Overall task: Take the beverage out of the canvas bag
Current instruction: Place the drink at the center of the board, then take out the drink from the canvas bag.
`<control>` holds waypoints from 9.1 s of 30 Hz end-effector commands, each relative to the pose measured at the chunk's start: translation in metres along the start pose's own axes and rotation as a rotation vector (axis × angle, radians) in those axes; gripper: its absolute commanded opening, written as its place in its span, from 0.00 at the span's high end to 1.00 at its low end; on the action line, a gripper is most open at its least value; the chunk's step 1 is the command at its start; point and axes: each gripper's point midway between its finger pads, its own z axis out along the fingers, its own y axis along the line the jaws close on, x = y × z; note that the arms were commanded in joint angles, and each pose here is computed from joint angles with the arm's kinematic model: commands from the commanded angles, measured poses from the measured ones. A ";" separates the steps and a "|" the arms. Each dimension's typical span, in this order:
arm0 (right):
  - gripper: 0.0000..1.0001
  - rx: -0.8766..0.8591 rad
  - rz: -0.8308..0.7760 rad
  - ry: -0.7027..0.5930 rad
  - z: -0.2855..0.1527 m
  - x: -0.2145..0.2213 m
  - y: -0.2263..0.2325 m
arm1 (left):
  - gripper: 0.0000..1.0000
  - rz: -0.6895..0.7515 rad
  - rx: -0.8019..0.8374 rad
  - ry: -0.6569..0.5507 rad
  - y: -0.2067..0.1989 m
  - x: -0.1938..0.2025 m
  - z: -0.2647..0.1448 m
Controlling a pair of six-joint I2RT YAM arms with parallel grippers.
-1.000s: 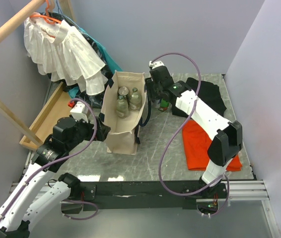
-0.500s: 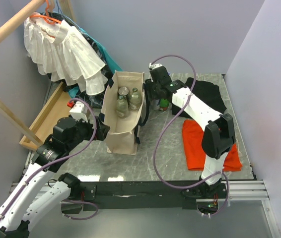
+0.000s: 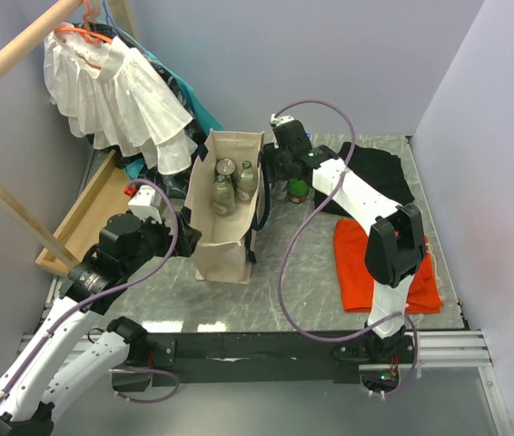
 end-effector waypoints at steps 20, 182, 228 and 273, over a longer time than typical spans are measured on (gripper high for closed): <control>1.00 -0.017 0.030 -0.082 0.017 -0.025 0.006 | 0.04 -0.007 -0.007 -0.022 0.000 -0.004 0.001; 0.25 -0.352 -0.254 -0.239 -0.116 -0.075 0.158 | 0.04 0.012 0.045 0.000 -0.013 0.003 0.000; 0.36 -0.370 -0.137 -0.087 -0.004 -0.054 0.167 | 0.04 0.023 0.055 0.023 -0.020 0.010 0.001; 0.47 -0.342 -0.161 -0.012 0.027 -0.032 0.167 | 0.04 0.023 0.056 0.017 -0.020 0.010 -0.001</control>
